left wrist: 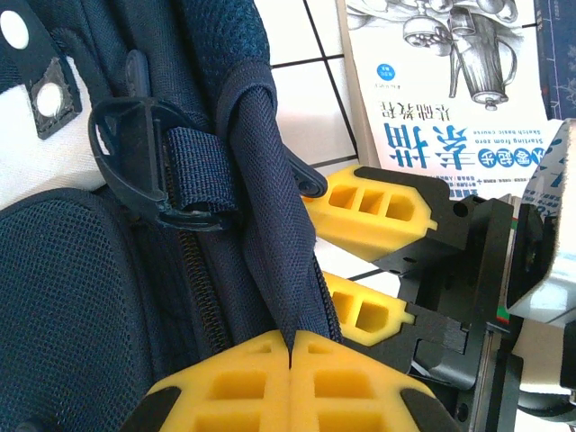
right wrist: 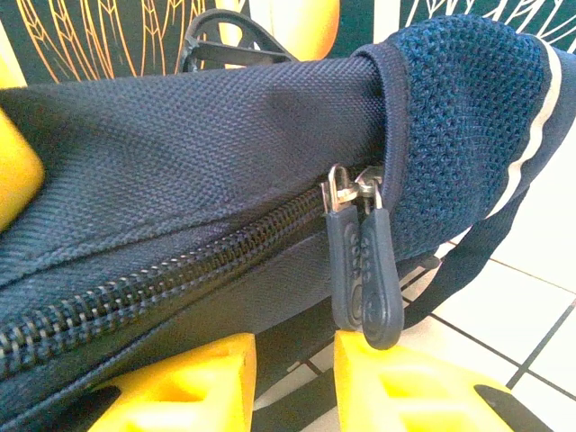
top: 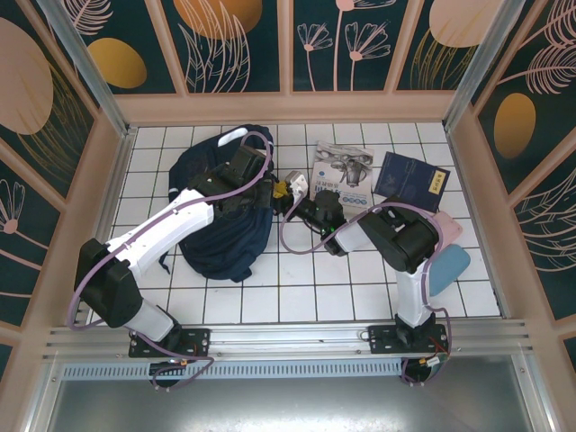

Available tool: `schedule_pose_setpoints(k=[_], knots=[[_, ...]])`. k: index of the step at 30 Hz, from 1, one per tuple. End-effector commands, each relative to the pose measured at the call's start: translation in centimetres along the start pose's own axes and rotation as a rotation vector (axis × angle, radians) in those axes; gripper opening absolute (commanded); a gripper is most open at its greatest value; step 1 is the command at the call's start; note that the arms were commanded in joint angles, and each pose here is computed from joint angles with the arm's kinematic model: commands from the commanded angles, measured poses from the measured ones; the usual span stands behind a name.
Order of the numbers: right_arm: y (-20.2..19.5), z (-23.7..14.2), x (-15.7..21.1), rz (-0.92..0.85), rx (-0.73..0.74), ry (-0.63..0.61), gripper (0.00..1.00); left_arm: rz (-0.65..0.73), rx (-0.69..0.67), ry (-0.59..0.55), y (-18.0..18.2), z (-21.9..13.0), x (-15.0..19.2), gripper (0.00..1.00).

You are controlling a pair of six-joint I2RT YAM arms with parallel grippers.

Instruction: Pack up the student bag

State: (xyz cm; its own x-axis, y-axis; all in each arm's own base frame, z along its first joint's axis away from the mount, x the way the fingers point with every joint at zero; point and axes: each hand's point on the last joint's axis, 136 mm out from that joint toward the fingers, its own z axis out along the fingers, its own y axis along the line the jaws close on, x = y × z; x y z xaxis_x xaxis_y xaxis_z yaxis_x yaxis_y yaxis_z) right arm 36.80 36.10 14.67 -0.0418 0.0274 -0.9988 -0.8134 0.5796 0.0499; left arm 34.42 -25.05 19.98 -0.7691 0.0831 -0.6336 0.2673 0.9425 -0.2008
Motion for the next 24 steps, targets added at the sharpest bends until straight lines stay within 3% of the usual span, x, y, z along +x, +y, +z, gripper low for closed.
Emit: schedule_pose_setpoints(k=[1,8,24], knots=[[0.6,0.4,-1.3,-0.017,-0.029,-0.061,0.3,-0.002,0.054,-0.115,-1.2,-2.8,-3.3,0.0],[-0.8,0.0,-3.1,-0.009,0.055,-0.127,0.24,-0.006,0.037,-0.104,-0.8,-2.5,-2.8,0.0],[-3.0,0.1,-2.3,0.043,0.186,-0.105,0.27,-0.009,0.03,-0.108,-0.6,-2.5,-2.8,0.0]])
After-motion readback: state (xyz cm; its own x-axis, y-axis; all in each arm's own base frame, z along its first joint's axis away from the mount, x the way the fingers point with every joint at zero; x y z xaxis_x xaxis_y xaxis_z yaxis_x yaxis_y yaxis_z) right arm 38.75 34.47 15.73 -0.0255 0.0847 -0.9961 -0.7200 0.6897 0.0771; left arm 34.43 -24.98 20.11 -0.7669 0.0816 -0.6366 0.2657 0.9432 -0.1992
